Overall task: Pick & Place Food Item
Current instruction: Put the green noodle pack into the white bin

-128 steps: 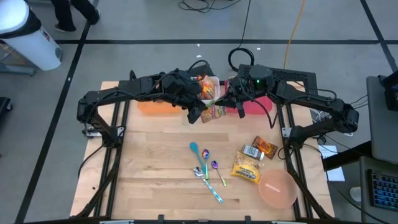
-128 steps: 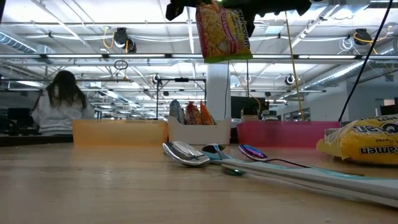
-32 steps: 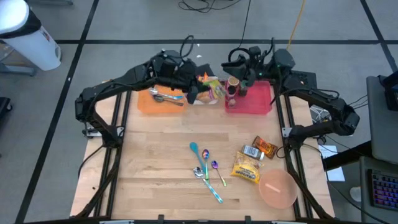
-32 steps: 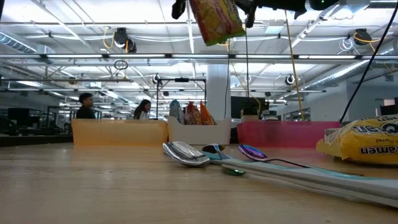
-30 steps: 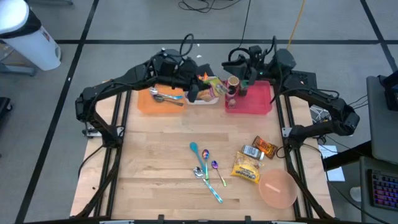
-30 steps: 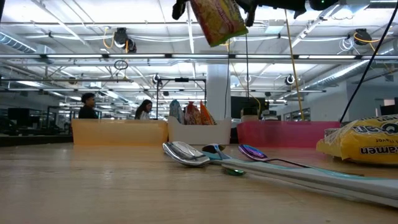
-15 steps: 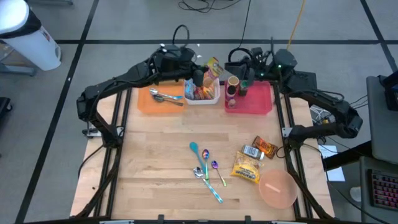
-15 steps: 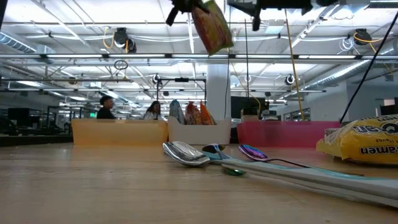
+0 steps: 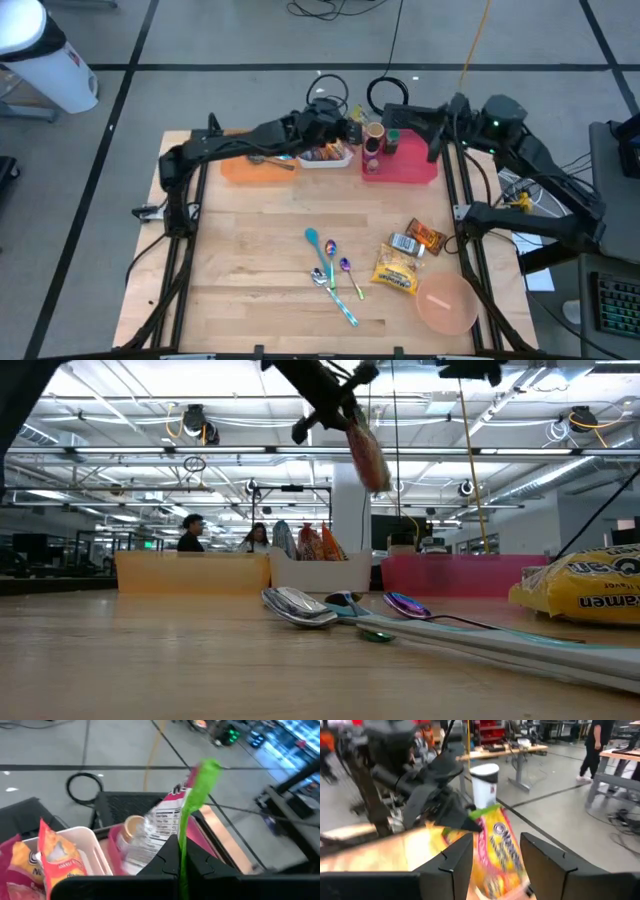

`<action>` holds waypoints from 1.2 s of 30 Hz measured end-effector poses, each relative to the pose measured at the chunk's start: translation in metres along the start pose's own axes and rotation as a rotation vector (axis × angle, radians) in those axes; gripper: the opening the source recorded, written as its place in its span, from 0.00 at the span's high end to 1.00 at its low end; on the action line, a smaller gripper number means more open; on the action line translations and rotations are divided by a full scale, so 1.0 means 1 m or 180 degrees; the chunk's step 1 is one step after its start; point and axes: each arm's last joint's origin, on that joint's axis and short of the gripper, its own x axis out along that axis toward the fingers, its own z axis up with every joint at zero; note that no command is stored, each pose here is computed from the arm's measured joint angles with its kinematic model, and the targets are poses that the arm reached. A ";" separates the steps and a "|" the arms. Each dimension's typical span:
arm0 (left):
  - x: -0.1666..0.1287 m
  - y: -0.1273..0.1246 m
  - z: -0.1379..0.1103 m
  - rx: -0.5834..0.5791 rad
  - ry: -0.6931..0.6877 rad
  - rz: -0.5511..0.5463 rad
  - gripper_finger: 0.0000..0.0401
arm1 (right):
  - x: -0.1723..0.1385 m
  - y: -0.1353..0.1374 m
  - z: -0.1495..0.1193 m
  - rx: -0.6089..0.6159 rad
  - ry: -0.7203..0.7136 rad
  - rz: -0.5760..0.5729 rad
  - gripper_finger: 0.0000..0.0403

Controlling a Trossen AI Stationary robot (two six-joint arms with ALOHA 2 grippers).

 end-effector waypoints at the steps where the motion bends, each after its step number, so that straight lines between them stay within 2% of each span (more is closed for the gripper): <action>1: 0.005 -0.001 -0.001 -0.0016 -0.0033 0.0048 1.00 | -0.004 0.000 -0.002 -0.0063 0.0049 -0.0046 0.62; 5: 0.024 -0.007 0.000 -0.0056 -0.0091 0.0144 1.00 | -0.012 0.002 -0.008 -0.0156 0.0143 -0.0052 0.62; 12: 0.058 -0.002 -0.010 -0.0006 0.0087 0.0549 1.00 | -0.009 0.001 -0.029 0.0023 0.0318 -0.0036 0.62; 20: 0.059 0.011 -0.013 -0.0123 0.0155 0.0931 1.00 | -0.013 0.002 -0.049 0.0141 0.0399 -0.0039 0.62; 36: 0.063 0.029 -0.012 -0.0206 0.0275 0.1252 1.00 | -0.014 0.002 -0.049 0.0195 0.0377 -0.0042 0.62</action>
